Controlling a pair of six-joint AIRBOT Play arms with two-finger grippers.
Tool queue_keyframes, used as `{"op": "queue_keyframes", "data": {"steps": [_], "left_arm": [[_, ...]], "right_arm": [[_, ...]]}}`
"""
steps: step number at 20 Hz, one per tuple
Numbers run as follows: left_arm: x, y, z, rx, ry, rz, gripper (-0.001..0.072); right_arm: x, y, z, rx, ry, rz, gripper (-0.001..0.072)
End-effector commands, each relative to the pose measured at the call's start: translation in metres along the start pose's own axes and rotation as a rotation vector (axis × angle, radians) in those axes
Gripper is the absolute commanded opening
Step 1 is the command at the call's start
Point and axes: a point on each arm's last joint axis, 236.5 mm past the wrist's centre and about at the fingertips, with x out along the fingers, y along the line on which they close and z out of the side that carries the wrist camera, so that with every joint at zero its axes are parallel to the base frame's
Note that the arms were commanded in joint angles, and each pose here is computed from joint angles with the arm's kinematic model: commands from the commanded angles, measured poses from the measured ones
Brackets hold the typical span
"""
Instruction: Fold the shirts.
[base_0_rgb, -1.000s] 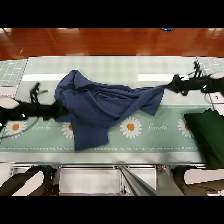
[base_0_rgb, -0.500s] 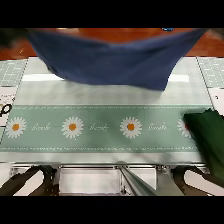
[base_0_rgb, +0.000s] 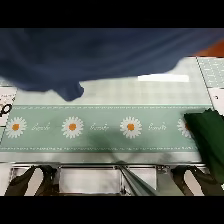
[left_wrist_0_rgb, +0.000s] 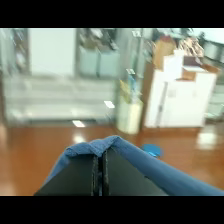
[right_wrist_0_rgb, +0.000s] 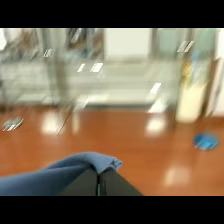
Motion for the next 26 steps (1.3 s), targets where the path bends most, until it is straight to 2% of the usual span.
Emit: {"op": "queue_keyframes", "data": {"steps": [1, 5, 9, 14, 17, 22, 26], "left_arm": [[-0.061, -0.022, 0.019, 0.11, -0.061, 0.082, 0.0017], [-0.111, -0.004, -0.008, 0.064, 0.039, 0.155, 0.0017], [-0.091, 0.016, -0.09, -0.038, 0.32, 0.161, 0.0017], [-0.021, 0.054, -0.251, -0.187, 0.714, 0.189, 0.0017], [0.038, 0.067, -0.345, -0.318, 0.86, 0.165, 0.0017], [0.139, 0.104, -0.474, -0.483, 0.995, 0.191, 0.0017], [0.204, 0.134, -0.539, -0.52, 1.046, 0.218, 0.0017]], "right_arm": [[-0.069, 0.001, 0.012, -0.055, -0.067, -0.121, 0.0023], [-0.093, 0.01, -0.021, -0.053, 0.053, -0.12, 0.0024], [-0.076, 0.004, -0.05, -0.004, 0.15, -0.109, 0.0023], [0.003, 0.003, -0.164, 0.157, 0.458, 0.048, 0.0023], [0.07, -0.003, -0.245, 0.299, 0.598, 0.159, 0.0023], [0.18, -0.051, -0.368, 0.481, 0.771, 0.124, 0.0023], [0.262, -0.06, -0.45, 0.562, 0.882, 0.131, 0.0023]]}}
